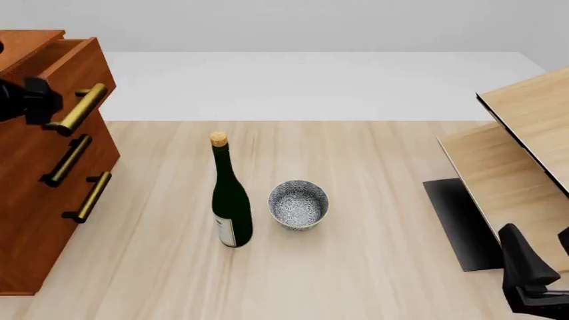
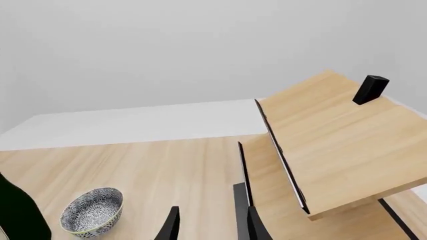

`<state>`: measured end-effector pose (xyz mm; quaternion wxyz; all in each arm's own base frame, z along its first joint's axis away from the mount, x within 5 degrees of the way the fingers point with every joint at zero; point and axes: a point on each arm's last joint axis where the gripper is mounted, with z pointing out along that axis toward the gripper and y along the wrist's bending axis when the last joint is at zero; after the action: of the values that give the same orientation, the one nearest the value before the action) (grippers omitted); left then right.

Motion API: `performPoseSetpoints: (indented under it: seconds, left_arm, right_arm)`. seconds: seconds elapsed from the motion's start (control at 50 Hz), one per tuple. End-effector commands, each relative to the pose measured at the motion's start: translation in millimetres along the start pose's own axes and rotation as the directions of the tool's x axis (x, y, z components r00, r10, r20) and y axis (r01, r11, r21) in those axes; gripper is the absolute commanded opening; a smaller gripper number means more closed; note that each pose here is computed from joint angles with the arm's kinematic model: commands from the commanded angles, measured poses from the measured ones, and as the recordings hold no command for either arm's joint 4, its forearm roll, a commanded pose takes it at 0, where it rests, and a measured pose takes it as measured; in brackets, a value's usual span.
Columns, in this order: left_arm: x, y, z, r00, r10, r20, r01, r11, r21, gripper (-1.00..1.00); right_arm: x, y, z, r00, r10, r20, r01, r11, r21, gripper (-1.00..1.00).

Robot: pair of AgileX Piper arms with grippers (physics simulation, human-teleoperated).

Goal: Close the bottom drawer of the cabinet and open the top drawer.

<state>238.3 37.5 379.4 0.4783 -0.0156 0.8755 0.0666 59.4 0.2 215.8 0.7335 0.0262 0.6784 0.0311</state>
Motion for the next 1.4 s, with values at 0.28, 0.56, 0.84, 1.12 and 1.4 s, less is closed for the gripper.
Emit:
performPoseSetpoints:
  seconds: [0.28, 0.56, 0.84, 1.12, 1.4]
  left_arm:
    - [23.0, -3.6, 12, 0.999, -0.038, -0.038, 0.038, 0.999, 0.006, 1.0]
    - [18.5, -16.0, 15, 0.998, -0.047, -0.033, 0.049, 0.998, 0.049, 1.0]
    - [9.2, -43.5, 22, 0.999, -0.033, -0.028, 0.037, 0.99, 0.139, 1.0]
    - [1.7, -60.9, 28, 1.0, -0.018, -0.021, 0.021, 0.981, 0.19, 1.0]
    - [1.5, -74.4, 30, 0.999, -0.026, -0.022, 0.031, 0.973, 0.229, 1.0]
  right_arm:
    - [0, 0, 0, 1.0, -0.001, 0.001, 0.001, 1.0, 0.001, 1.0]
    - [0, 0, 1, 1.0, -0.002, 0.001, 0.002, 1.0, 0.002, 1.0]
    - [-1, 0, 2, 1.0, 0.006, 0.0, -0.006, 1.0, 0.009, 1.0]
    - [-1, -1, 4, 1.0, 0.012, -0.002, -0.012, 1.0, 0.011, 1.0]
    - [-1, -1, 4, 1.0, 0.013, -0.002, -0.013, 1.0, 0.013, 1.0]
